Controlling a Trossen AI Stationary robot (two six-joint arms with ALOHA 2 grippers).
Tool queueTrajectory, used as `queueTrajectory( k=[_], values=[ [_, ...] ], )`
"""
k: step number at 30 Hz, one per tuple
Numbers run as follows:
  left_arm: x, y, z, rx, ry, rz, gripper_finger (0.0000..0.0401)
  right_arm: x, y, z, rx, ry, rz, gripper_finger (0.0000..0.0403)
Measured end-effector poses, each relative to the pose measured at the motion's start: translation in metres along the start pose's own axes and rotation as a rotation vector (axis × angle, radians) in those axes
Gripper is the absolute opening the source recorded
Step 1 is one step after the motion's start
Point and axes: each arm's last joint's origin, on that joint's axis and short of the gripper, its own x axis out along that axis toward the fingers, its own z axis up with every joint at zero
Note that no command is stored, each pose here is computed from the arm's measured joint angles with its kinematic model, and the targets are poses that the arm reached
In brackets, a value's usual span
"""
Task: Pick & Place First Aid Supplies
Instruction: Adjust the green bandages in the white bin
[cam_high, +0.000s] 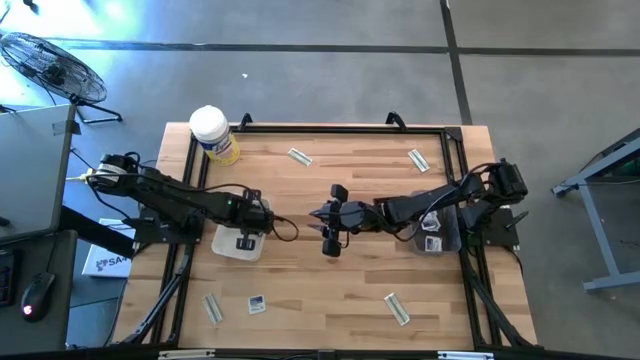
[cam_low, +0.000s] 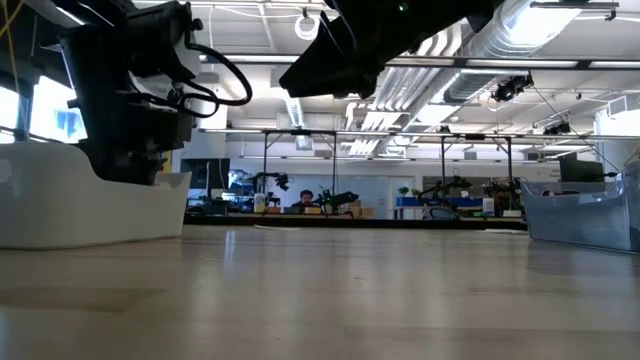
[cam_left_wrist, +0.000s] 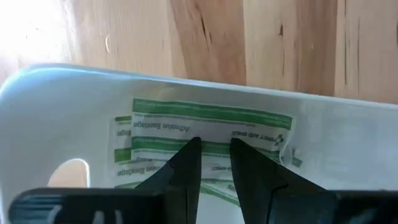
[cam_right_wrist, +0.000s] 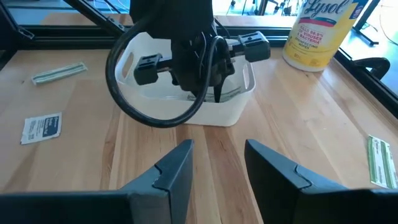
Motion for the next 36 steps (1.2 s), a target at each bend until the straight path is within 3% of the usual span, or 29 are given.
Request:
queueTrajectory(
  k=[10,19,29,36],
  values=[
    [-0.013,0.005,0.008,-0.034,-0.006,0.053,0.0082,0.000,0.000,0.000,0.000,0.001,0.000,0.0140],
    [-0.020,0.008,-0.001,-0.100,0.038,0.060,0.0082,0.000,0.000,0.000,-0.001,0.005,0.002,0.0140],
    [-0.023,0.005,-0.007,-0.084,0.083,-0.079,0.0082,0.000,0.000,0.000,-0.001,0.005,0.001,0.0140],
    [-0.007,0.000,-0.006,-0.050,0.168,-0.075,0.0082,0.000,0.000,0.000,-0.001,0.005,0.002,0.0140]
  ],
)
